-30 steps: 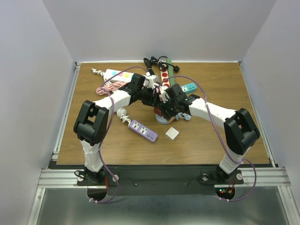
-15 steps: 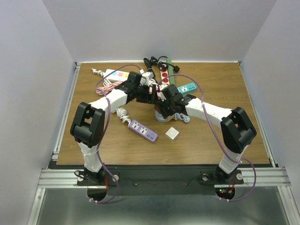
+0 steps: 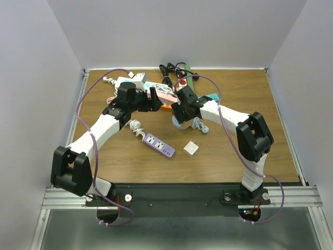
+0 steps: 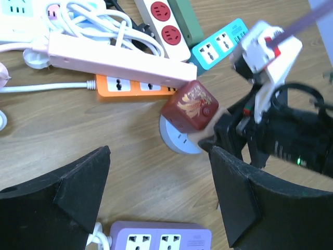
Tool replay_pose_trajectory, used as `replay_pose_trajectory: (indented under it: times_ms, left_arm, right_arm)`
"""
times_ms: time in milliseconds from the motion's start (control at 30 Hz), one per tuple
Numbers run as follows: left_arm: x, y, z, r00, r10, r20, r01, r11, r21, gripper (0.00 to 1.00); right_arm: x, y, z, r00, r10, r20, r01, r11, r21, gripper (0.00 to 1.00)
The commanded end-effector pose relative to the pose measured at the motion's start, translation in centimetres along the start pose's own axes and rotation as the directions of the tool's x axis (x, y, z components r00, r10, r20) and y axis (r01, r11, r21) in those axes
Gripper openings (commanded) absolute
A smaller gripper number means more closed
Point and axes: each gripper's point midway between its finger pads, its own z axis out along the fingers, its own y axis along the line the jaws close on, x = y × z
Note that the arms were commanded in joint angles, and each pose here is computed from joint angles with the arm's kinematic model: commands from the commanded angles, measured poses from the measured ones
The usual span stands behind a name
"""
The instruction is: Insert the plug
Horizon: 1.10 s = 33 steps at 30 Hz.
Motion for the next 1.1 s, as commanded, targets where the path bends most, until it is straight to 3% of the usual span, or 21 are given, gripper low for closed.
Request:
replay_pose_trajectory:
  times_ms: [0,67,100,133,167,333,433,467,800,900,1067]
  left_arm:
    - [1.1,-0.3,-0.4,0.999,0.026,0.024,-0.027,1.000,0.008,0.88]
    - [1.8,-0.4,-0.7,0.998,0.057,0.026,-0.056,0.998,-0.014,0.88]
    - [3.0,-1.1,-0.8,0.996,0.085,0.006,-0.085,0.996,-0.007,0.88]
    - [3.1,-1.5,-1.1,0.995,0.101,0.019,-0.101,0.995,-0.017,0.88]
    - [3.8,-1.8,-1.1,0.994,0.108,0.008,-0.107,0.994,-0.013,0.88]
    - [6.1,-5.1,-1.7,0.986,0.167,0.011,-0.168,0.985,0.048,0.88]
    - [8.1,-7.2,-1.7,0.977,0.212,0.005,-0.211,0.971,0.115,0.88]
    - [8.8,-7.8,-1.7,0.974,0.225,-0.004,-0.222,0.966,0.134,0.88]
    - [15.0,-15.1,-0.2,0.943,0.320,-0.086,-0.280,0.908,0.313,0.89]
    - [18.2,-15.9,1.3,0.917,0.361,-0.169,-0.295,0.899,0.323,0.89]
    - [20.3,-15.1,3.2,0.883,0.397,-0.251,-0.334,0.907,0.259,0.89]
  right_arm:
    - [4.6,-4.0,3.0,0.983,-0.020,-0.180,0.042,0.992,0.118,0.07]
    - [3.4,-3.5,2.5,0.988,-0.018,-0.151,0.031,0.996,0.085,0.16]
    - [2.7,-3.4,1.8,0.992,-0.016,-0.129,0.025,0.997,0.073,0.28]
    - [2.1,-3.2,1.2,0.994,-0.012,-0.111,0.019,0.998,0.062,0.33]
    - [1.6,-2.9,0.7,0.995,-0.006,-0.095,0.010,0.999,0.041,0.49]
    - [-1.5,-2.6,-2.9,0.999,0.037,0.015,-0.036,0.999,-0.007,0.74]
    - [-3.3,-3.1,-5.4,0.995,0.062,0.084,-0.060,0.998,-0.016,0.82]
    - [-4.1,-3.3,-6.7,0.990,0.075,0.121,-0.074,0.997,-0.013,0.92]
    - [-2.1,-9.1,-11.2,0.947,0.246,0.205,-0.266,0.961,0.076,0.98]
    - [-1.4,-10.1,-12.7,0.931,0.276,0.240,-0.304,0.949,0.088,0.98]
    - [-0.4,-10.5,-13.7,0.913,0.308,0.266,-0.341,0.936,0.086,0.99]
